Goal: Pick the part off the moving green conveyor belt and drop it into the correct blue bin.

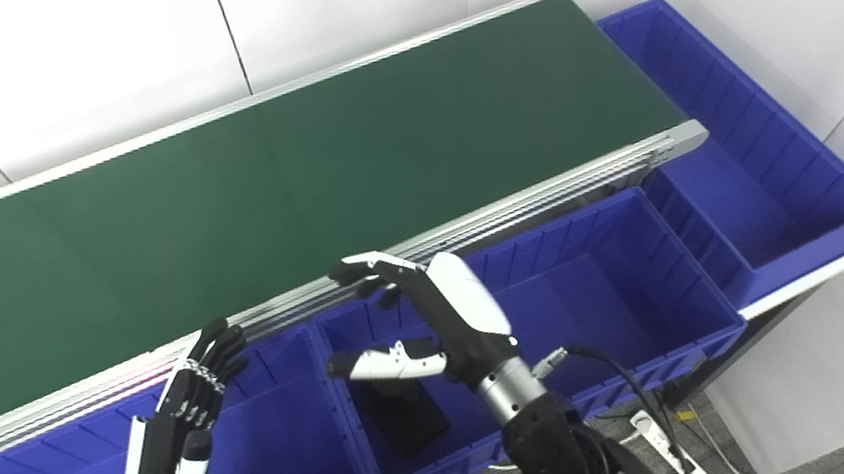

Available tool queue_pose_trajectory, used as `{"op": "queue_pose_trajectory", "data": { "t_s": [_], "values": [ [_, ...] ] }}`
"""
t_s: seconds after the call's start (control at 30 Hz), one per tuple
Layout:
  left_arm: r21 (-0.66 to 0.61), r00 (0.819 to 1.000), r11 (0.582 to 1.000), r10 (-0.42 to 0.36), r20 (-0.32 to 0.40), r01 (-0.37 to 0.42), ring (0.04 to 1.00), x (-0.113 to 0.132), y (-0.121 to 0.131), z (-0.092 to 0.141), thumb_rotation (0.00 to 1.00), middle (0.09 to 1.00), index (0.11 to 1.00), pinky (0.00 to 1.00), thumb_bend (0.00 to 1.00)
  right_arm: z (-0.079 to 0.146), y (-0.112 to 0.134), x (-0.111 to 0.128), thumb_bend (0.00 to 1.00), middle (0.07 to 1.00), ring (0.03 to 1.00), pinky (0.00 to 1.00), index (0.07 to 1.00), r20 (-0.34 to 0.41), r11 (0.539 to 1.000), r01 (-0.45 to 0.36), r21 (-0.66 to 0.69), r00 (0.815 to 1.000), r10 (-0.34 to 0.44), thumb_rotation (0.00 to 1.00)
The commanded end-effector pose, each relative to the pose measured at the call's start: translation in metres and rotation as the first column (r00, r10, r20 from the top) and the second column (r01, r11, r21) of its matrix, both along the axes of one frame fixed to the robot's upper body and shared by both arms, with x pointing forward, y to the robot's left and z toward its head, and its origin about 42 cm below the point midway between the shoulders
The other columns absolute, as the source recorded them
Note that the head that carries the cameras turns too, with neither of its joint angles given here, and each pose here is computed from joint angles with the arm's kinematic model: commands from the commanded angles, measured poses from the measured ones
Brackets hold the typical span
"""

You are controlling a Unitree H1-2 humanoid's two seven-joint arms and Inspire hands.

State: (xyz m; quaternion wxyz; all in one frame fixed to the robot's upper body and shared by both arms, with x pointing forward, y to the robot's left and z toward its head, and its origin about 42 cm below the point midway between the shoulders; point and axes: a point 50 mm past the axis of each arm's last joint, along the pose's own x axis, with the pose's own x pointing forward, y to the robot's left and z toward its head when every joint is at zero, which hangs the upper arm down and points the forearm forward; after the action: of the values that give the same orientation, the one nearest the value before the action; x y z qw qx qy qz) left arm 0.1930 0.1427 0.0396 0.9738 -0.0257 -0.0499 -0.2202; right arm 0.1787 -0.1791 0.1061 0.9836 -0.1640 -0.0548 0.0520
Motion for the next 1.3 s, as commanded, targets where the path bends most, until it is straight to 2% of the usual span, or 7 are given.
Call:
{"op": "queue_pose_trajectory", "data": {
  "t_s": [0.0,0.13,0.23,0.47,0.67,1.07,1.27],
  "values": [
    [-0.002,0.998,1.000,-0.013,0.066,0.013,0.880,0.005,0.002,0.009,0.85,0.867,0.870,0.86,0.81,0.013,0.014,-0.004,0.91,0.774,0.743,0.67,0.758,0.082,0.989,-0.024,0.143,0.997,0.013,0.98],
    [0.015,0.998,1.000,0.009,0.065,-0.010,0.874,0.005,0.006,0.008,0.85,0.857,0.852,0.85,0.82,0.011,0.043,-0.008,0.93,0.813,0.808,0.78,0.802,0.056,0.918,-0.040,0.395,0.998,0.019,1.00],
    [0.044,0.998,0.999,0.013,0.068,-0.016,0.872,0.003,0.008,0.008,0.85,0.859,0.850,0.84,0.81,-0.004,0.053,-0.004,0.94,0.825,0.825,0.80,0.816,0.044,0.896,-0.051,0.441,0.998,0.036,1.00],
    [0.089,0.995,0.995,0.041,0.087,-0.048,0.865,-0.010,0.011,0.011,0.85,0.855,0.844,0.83,0.83,-0.044,0.042,-0.008,0.91,0.833,0.833,0.82,0.823,0.004,0.924,-0.059,0.378,0.998,0.063,1.00],
    [0.133,0.990,0.988,0.065,0.124,-0.082,0.854,-0.021,0.001,0.016,0.87,0.852,0.843,0.81,0.80,-0.060,0.025,-0.009,0.91,0.841,0.842,0.83,0.829,-0.030,0.954,-0.047,0.296,0.998,0.058,1.00],
    [0.166,0.984,0.982,0.061,0.168,-0.090,0.856,-0.027,-0.012,0.017,0.90,0.862,0.852,0.81,0.81,-0.069,0.010,-0.006,0.88,0.833,0.828,0.79,0.821,-0.022,0.965,-0.062,0.254,0.997,0.070,1.00],
    [0.179,0.984,0.980,0.059,0.171,-0.090,0.853,-0.027,-0.012,0.015,0.91,0.860,0.854,0.81,0.81,-0.073,0.009,-0.007,0.86,0.835,0.841,0.82,0.824,-0.033,0.969,-0.062,0.238,0.997,0.072,1.00]
  ]
}}
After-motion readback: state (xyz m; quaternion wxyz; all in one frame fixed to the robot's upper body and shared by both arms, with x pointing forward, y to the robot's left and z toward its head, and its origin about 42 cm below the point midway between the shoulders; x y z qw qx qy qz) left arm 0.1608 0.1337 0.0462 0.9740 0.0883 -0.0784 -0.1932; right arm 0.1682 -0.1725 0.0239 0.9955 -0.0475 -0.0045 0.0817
